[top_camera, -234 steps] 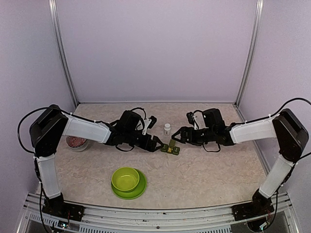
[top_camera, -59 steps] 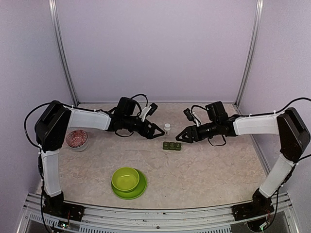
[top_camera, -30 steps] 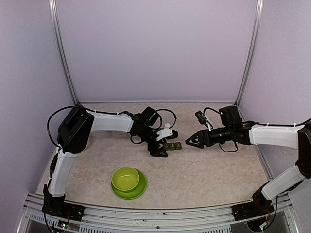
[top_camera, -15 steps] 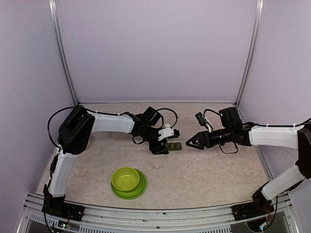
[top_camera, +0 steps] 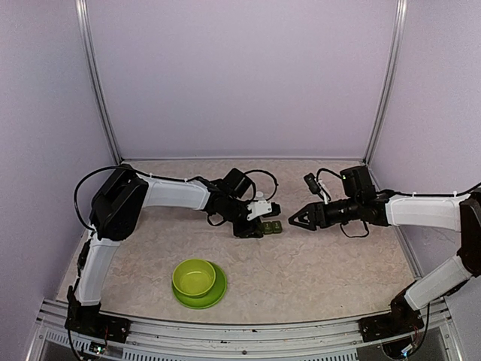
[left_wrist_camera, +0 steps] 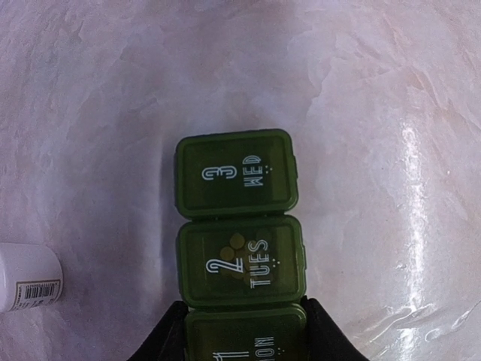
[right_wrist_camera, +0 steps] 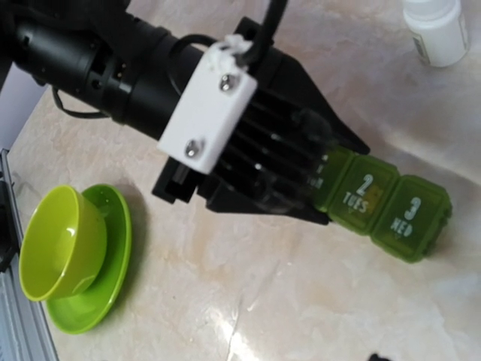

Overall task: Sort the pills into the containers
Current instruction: Pick up the pill container from the center of the board, then pass from the left arm to the right

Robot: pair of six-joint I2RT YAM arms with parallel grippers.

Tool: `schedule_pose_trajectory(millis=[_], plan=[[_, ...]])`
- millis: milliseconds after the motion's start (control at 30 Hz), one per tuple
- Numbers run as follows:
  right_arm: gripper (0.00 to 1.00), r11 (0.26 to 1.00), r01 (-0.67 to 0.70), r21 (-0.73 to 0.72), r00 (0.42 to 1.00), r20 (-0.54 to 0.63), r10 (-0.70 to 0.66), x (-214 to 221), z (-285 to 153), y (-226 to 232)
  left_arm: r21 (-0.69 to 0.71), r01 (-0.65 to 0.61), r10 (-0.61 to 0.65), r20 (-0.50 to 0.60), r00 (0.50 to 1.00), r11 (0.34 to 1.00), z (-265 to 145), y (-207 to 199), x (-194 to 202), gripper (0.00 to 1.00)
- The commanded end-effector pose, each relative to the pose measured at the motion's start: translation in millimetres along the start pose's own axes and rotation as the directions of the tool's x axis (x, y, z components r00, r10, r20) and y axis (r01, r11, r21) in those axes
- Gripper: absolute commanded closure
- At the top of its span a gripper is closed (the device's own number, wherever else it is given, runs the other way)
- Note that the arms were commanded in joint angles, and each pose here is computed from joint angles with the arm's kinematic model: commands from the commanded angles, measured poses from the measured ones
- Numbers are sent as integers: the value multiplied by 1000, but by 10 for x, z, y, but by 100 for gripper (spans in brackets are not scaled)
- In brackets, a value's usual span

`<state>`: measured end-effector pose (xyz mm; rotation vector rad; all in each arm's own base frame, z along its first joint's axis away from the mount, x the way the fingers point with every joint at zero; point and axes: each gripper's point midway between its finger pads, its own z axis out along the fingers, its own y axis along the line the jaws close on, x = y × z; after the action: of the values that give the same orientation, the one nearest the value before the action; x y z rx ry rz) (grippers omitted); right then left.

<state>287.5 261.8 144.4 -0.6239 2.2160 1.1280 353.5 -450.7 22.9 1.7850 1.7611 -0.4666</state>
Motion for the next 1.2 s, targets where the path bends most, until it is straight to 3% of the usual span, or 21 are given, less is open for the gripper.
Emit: schedule_pose_trajectory(millis=[0,367,633,933,1167], plan=[[29,1000,-14,-1,1000,8,14,0,5,-59,13,-11,11,-20,1000,1000,9,-93,53,63],[24,990,-140,7,990,16,139,106,16,-215,-30,10,-7,124,992,1000,-365,-73,-394,66],[24,960,-261,-100,965,-7,261,159,94,-148,-35,-41,47,195,980,999,-645,-341,-738,66],[25,916,-317,-247,947,-33,319,123,109,54,-17,-90,91,195,976,996,-698,-628,-870,66],[28,904,-338,-260,941,-67,333,201,162,76,-19,-97,99,195,976,995,-687,-689,-904,66]])
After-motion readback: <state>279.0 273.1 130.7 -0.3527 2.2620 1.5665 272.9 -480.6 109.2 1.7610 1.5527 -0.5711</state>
